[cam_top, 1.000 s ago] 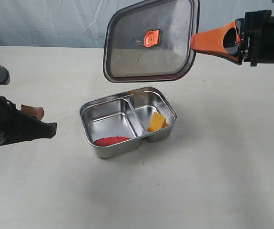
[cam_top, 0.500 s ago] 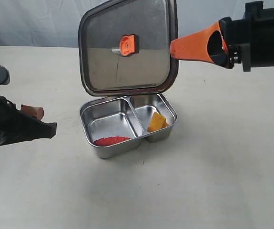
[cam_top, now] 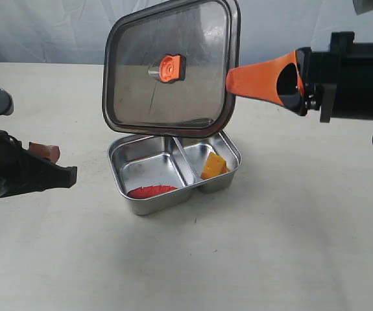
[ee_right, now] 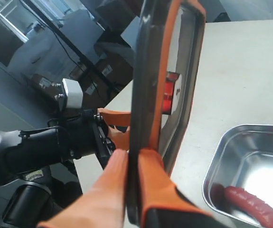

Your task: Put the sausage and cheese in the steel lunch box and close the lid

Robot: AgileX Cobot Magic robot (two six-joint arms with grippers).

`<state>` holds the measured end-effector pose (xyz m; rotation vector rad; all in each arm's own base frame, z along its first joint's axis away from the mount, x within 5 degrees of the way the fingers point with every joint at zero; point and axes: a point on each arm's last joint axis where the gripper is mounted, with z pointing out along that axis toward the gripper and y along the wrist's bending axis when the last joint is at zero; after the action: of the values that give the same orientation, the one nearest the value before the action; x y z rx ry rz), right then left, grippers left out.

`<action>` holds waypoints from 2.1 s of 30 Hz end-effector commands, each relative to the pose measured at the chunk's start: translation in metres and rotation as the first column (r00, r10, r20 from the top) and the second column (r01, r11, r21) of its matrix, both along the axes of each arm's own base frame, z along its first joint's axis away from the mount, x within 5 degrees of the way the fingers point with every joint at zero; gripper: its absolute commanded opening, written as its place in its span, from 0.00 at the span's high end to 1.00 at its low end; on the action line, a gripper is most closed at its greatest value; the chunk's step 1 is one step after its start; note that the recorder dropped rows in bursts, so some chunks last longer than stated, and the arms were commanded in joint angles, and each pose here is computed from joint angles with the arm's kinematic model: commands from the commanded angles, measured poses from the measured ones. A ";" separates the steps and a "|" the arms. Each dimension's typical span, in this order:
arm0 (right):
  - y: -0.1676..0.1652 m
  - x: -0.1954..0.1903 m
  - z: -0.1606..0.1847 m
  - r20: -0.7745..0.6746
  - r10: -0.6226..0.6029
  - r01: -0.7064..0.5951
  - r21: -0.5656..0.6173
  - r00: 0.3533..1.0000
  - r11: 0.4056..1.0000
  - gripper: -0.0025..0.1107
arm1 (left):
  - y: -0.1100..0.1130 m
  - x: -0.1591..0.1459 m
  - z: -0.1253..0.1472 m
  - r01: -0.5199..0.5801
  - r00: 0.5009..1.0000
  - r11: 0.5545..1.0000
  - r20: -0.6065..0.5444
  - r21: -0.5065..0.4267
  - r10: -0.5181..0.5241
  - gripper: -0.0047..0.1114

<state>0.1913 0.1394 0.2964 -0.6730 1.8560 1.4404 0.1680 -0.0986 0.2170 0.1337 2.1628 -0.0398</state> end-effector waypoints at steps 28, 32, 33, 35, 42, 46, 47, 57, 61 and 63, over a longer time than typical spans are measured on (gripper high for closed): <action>-0.002 -0.050 -0.073 0.034 -0.212 0.201 0.212 0.977 0.957 0.98 | 0.002 -0.001 0.000 -0.005 1.000 1.000 -0.001 -0.007 0.005 0.53; 0.002 -0.043 -0.074 0.016 -0.207 0.203 0.147 0.978 0.968 0.98 | 0.002 -0.001 0.000 -0.005 1.000 1.000 -0.001 -0.007 0.005 0.53; 0.005 -0.039 -0.072 0.006 -0.196 0.194 0.125 0.981 0.973 0.98 | 0.002 -0.001 0.000 -0.005 1.000 1.000 -0.001 -0.007 0.005 0.53; 0.015 -0.034 -0.069 -0.001 -0.097 0.097 0.080 0.995 0.992 0.98 | 0.002 -0.001 0.000 -0.005 1.000 1.000 -0.001 -0.007 0.005 0.53; 0.035 -0.041 -0.054 0.100 0.395 -0.390 -0.062 0.913 0.919 0.98 | 0.002 -0.001 0.000 -0.005 1.000 1.000 -0.001 -0.007 0.005 0.53; 0.034 -0.042 -0.051 0.115 0.475 -0.455 -0.159 0.873 0.876 0.98 | 0.002 -0.001 0.000 -0.005 1.000 1.000 -0.001 -0.007 0.005 0.53; 0.033 -0.043 -0.050 0.107 0.476 -0.457 -0.162 0.873 0.875 0.98 | 0.002 -0.001 0.000 -0.005 1.000 1.000 -0.001 -0.007 0.005 0.53; 0.033 -0.034 -0.052 0.121 0.405 -0.381 -0.184 0.906 0.906 0.98 | 0.002 -0.001 0.000 -0.005 1.000 1.000 -0.001 -0.007 0.005 0.53; 0.024 -0.021 -0.056 0.099 0.335 -0.313 -0.190 0.937 0.931 0.98 | 0.002 -0.001 0.000 -0.005 1.000 1.000 -0.001 -0.007 0.005 0.53; 0.019 -0.013 -0.058 0.085 0.295 -0.276 -0.184 0.952 0.943 0.98 | 0.002 -0.001 0.000 -0.005 1.000 1.000 -0.001 -0.007 0.005 0.53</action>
<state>0.1663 0.1638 0.2375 -1.2155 1.8481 1.4124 0.1678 -0.0983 0.2166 0.1315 2.1645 -0.0372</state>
